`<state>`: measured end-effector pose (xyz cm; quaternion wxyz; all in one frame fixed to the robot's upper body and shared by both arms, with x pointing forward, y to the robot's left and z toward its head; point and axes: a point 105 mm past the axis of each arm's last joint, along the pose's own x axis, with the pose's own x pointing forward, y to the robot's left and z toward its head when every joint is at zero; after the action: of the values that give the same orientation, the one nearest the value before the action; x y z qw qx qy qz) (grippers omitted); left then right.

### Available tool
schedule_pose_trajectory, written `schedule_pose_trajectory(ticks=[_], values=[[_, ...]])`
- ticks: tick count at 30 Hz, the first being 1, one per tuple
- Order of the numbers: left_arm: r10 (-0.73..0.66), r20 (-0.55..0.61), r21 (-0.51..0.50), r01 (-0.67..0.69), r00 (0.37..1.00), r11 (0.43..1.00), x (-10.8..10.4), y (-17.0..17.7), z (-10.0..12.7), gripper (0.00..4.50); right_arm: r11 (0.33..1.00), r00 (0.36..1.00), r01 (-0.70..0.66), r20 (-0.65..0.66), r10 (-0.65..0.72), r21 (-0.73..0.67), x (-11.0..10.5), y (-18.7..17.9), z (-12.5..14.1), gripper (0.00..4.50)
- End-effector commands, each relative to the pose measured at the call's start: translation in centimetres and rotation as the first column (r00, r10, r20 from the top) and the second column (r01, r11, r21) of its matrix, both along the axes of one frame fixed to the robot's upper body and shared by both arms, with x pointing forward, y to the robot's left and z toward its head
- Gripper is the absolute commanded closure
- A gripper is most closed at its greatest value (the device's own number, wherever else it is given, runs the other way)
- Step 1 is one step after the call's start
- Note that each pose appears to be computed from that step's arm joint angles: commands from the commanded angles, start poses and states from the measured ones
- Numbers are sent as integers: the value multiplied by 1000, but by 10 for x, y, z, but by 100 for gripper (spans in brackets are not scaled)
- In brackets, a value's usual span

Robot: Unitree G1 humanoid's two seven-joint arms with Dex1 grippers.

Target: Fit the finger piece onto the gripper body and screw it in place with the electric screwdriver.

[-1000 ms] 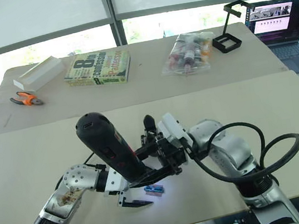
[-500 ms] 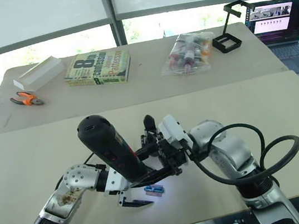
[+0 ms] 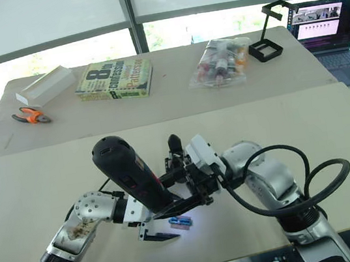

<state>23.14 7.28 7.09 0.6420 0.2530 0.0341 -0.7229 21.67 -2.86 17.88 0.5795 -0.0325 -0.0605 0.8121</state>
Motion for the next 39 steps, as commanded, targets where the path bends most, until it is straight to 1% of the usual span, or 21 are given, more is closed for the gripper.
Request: schedule_pose_trajectory(ticks=[1,26,39], values=[[-5,19,-21,5,1000,1000,2,-3,6,0,999,999,-21,32,20,39,-5,0,9,261],[-6,24,-18,6,1000,1000,3,-2,7,0,999,1000,-14,26,13,34,-5,2,5,261],[-8,18,-14,8,1000,1000,3,-3,6,0,999,999,-8,37,7,36,-2,1,7,261]])
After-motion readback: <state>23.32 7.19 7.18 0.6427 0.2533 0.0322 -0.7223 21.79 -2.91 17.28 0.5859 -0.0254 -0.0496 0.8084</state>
